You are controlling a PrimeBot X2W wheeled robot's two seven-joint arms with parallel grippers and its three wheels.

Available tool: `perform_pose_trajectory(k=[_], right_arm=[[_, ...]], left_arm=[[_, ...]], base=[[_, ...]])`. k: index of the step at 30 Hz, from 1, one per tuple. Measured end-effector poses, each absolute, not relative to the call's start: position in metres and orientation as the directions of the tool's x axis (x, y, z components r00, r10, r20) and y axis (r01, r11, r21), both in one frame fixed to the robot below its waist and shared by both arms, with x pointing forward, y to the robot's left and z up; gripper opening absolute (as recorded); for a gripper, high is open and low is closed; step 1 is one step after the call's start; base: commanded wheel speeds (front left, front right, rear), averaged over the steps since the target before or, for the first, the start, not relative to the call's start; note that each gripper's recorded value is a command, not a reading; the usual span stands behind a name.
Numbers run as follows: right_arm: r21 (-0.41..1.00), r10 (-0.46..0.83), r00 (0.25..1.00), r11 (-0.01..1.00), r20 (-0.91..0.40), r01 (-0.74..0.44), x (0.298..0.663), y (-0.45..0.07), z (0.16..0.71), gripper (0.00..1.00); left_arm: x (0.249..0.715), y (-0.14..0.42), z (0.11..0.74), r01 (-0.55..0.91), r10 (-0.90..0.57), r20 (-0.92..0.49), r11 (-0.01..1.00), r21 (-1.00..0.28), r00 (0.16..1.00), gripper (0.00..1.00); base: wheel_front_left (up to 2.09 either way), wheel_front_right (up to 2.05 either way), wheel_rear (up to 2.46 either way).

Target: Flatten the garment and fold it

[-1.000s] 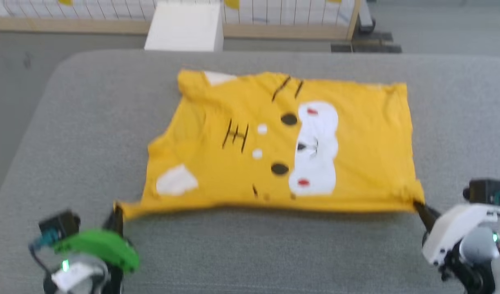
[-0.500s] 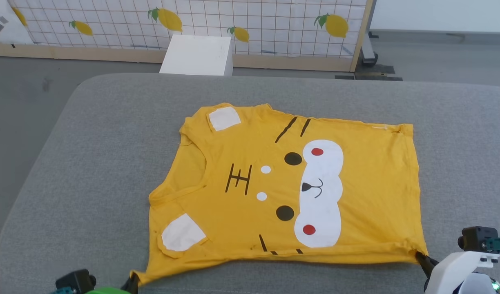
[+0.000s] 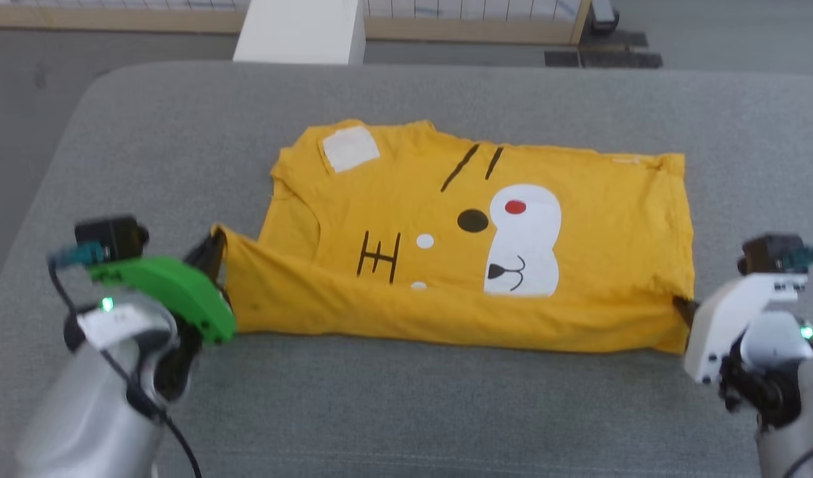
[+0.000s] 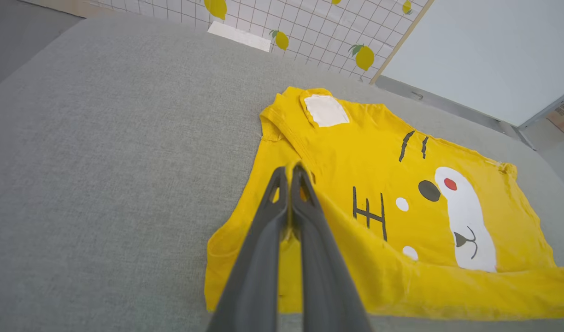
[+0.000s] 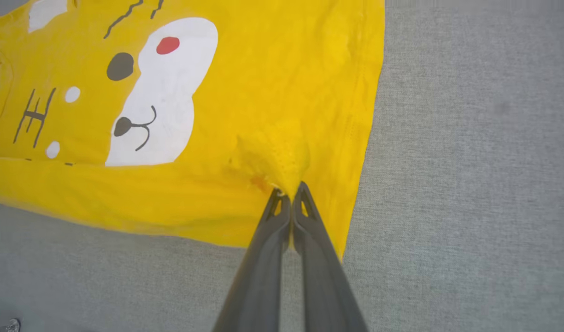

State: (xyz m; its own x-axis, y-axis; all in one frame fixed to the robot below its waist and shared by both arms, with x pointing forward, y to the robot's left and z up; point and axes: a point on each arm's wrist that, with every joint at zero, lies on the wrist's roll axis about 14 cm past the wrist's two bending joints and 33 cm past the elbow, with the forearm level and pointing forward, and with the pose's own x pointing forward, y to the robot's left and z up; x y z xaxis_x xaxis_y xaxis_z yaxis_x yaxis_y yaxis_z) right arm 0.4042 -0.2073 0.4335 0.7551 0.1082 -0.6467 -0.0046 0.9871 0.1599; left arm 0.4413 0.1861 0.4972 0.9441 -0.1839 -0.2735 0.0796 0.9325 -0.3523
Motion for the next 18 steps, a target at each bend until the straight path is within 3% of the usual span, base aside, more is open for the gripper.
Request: perform_pose_trajectory(k=[4,9,18], right_arm=[[0.115,0.077,0.714,0.993,-0.696,0.005,0.424,-0.208,0.430,0.00],[0.045,0.003,0.591,0.997,-0.807,0.057,0.436,-0.219,0.404,0.00],[-0.002,-0.040,0.478,0.997,-0.877,0.080,0.444,-0.226,0.368,0.00]], left_arm=[[0.477,0.188,0.497,0.120,-0.207,-0.301,0.952,-0.283,0.931,0.00],[0.524,0.185,0.483,0.157,-0.230,-0.343,0.961,-0.228,0.911,0.00],[0.553,0.177,0.413,0.151,-0.233,-0.483,0.968,-0.202,0.844,0.00]], base=[[0.00,0.00,0.00],[0.00,0.00,0.00],[0.00,0.00,0.00]])
